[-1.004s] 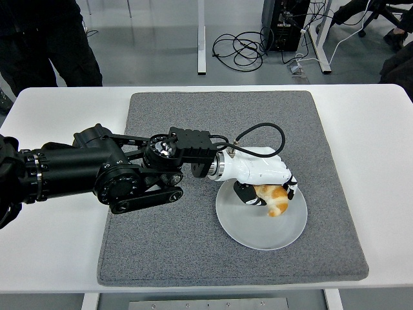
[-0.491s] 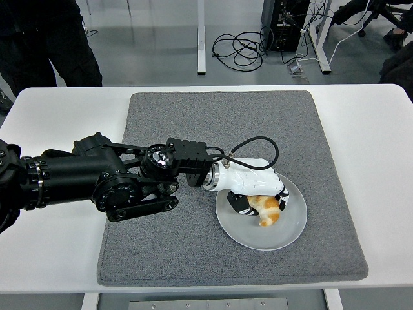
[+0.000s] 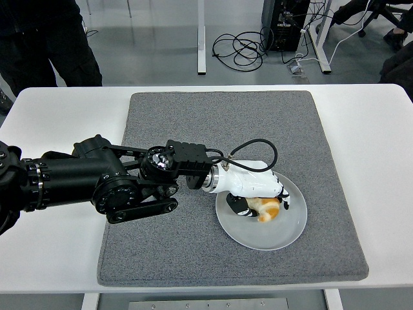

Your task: Place the bread on the plate

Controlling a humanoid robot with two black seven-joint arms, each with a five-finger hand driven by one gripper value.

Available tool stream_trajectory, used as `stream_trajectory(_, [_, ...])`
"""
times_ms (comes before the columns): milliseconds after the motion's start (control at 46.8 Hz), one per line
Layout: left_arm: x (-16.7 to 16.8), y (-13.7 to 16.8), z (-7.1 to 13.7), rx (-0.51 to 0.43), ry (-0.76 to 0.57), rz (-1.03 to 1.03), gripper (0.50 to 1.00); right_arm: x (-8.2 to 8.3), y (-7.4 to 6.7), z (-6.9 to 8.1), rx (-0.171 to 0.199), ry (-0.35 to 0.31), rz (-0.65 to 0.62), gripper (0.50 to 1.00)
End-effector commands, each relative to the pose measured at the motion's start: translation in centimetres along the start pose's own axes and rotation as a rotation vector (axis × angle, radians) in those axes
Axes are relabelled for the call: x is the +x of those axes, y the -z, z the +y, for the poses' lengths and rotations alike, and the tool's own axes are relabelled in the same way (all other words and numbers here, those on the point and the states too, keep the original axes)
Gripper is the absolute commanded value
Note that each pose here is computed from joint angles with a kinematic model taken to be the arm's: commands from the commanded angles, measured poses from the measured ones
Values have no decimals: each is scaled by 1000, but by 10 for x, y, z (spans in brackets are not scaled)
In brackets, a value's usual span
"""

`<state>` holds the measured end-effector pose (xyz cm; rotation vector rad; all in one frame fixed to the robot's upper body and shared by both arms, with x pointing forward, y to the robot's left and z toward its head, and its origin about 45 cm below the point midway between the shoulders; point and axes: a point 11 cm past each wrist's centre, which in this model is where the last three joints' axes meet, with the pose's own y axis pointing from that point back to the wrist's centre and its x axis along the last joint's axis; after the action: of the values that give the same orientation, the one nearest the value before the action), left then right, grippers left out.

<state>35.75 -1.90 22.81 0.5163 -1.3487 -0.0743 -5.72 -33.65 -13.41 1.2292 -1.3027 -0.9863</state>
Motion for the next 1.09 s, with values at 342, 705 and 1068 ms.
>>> stream_trajectory(342, [81,-25,0,-68,-96,60,974,0,0,0,0,1,0,1000])
stream_trajectory(705, [169,-29,16,-100,-304,280,975,0,0,0,0,-1,0,1000])
stream_trajectory(1068, [178,65,72,96,-657,859,975,0,0,0,0,1,0,1000])
